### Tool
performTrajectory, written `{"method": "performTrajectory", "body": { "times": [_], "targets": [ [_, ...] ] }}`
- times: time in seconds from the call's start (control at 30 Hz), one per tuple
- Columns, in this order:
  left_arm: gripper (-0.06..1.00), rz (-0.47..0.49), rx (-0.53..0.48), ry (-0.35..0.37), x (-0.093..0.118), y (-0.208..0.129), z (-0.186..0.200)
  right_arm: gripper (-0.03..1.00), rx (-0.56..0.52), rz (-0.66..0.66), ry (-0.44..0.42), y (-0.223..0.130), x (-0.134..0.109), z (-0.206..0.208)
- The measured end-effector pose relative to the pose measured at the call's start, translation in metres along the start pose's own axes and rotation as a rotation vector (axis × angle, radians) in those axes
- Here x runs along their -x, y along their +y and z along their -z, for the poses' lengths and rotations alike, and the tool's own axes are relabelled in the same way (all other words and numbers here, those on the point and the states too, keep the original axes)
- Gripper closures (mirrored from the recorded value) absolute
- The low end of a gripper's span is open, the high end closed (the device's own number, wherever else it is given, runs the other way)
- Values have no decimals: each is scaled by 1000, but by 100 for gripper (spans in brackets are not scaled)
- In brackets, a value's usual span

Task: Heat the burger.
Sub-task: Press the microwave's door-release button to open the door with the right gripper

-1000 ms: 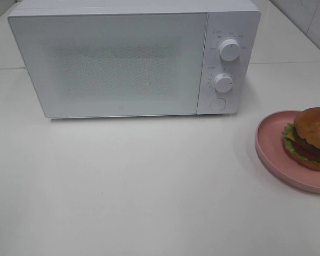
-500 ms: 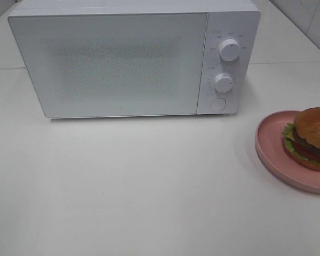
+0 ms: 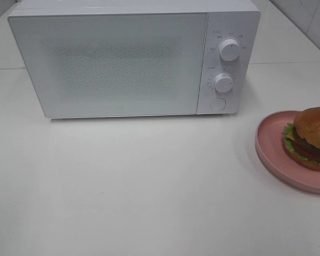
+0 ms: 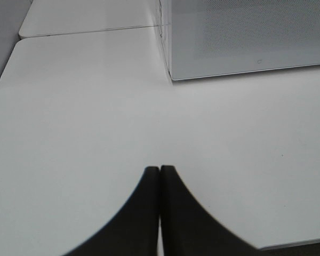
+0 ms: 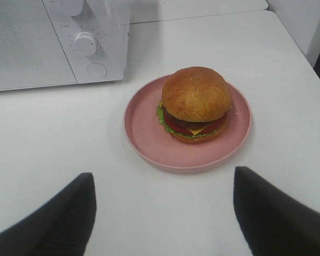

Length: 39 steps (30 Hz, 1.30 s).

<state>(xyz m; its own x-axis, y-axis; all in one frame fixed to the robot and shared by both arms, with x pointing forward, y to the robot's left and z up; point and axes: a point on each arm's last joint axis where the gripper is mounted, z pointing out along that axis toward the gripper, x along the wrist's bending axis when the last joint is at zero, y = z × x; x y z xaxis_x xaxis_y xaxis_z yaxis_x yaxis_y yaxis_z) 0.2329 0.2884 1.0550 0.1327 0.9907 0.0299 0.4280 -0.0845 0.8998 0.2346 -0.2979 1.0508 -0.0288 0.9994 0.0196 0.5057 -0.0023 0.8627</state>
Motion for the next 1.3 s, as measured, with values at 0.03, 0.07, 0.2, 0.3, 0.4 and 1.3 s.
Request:
{"method": "performTrajectory", "body": {
  "times": [0.03, 0.07, 0.2, 0.3, 0.4, 1.3],
  "targets": [
    [94, 0, 0, 0, 0, 0, 0, 28, 0, 0, 0, 8, 0, -4],
    [94, 0, 0, 0, 0, 0, 0, 28, 0, 0, 0, 8, 0, -4],
    [94, 0, 0, 0, 0, 0, 0, 28, -2, -6, 6, 27, -1, -21],
    [94, 0, 0, 0, 0, 0, 0, 29, -20, -23, 21, 42, -2, -40],
    [94, 0, 0, 0, 0, 0, 0, 32, -58, -32, 26, 50, -3, -57],
    [94, 0, 0, 0, 0, 0, 0, 97, 11, -52, -1, 89, 0, -184]
  ]
}}
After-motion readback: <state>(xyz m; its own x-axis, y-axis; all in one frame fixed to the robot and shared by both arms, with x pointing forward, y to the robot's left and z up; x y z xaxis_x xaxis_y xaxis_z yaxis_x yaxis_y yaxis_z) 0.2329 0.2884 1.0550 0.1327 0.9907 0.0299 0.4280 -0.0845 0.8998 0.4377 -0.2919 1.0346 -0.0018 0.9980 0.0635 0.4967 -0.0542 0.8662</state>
